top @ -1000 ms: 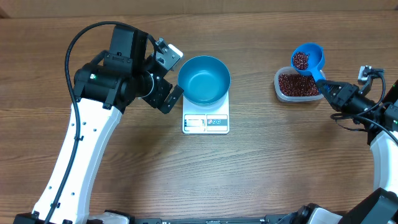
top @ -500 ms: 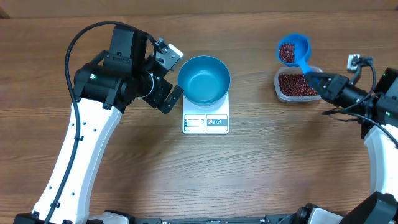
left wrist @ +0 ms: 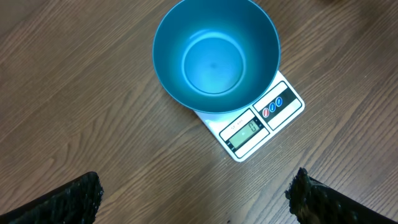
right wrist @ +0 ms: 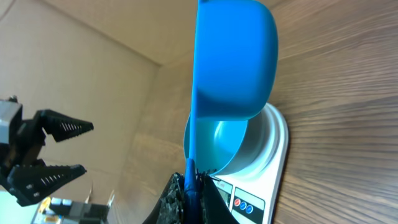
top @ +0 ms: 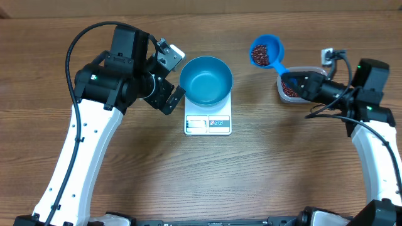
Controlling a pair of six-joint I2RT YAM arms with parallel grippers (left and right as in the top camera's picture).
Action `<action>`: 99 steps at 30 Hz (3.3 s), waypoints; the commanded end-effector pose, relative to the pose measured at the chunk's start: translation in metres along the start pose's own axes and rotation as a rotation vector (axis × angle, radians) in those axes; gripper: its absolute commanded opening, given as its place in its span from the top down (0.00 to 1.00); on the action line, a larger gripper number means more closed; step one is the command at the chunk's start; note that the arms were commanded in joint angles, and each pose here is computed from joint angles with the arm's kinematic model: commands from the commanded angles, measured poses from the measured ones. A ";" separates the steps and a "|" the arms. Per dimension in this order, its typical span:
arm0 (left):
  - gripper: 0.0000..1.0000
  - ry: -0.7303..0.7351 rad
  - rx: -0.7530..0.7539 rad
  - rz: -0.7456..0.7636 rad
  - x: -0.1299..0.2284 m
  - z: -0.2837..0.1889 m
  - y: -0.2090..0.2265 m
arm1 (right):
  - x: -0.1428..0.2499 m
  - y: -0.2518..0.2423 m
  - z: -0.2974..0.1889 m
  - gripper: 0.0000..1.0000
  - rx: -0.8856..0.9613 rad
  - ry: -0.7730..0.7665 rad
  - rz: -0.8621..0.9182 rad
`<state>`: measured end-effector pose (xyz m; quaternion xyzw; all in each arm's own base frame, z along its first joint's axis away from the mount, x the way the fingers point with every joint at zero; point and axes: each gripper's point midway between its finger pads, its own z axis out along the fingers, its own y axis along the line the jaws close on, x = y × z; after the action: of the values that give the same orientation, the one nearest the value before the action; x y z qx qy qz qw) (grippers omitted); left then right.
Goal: Scoop item into bowl and weigh 150g on scale
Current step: 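Carry the filled scoop with the right gripper over the teal bowl, then tilt the scoop with the right gripper, pouring beans into the bowl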
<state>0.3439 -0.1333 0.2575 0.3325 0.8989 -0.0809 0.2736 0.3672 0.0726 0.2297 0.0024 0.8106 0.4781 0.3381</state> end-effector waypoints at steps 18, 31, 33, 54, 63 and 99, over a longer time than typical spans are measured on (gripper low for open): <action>0.01 -0.025 0.003 0.008 -0.007 -0.006 0.000 | 0.034 0.053 0.065 0.96 0.054 0.108 -0.223; 0.00 -0.030 -0.004 0.010 -0.008 -0.006 0.002 | 0.048 0.056 0.076 0.96 0.086 0.145 -0.283; 0.00 -0.020 -0.023 0.009 -0.006 -0.006 0.005 | 0.053 0.054 0.078 0.96 0.104 0.157 -0.295; 0.01 0.230 0.030 -0.026 0.054 -0.010 -0.011 | 0.070 0.046 0.087 0.96 0.208 0.207 -0.444; 0.01 0.216 0.184 0.049 0.056 -0.007 -0.036 | 0.072 0.046 0.088 0.96 0.202 0.223 -0.500; 0.00 0.291 -0.013 -0.026 0.065 0.026 -0.033 | 0.077 0.042 0.091 0.96 0.244 0.251 -0.671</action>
<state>0.2879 -0.1387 0.2012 0.3603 0.9210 -0.0497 0.1397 0.3387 0.1874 0.1644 -0.2641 0.8718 0.2402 0.3354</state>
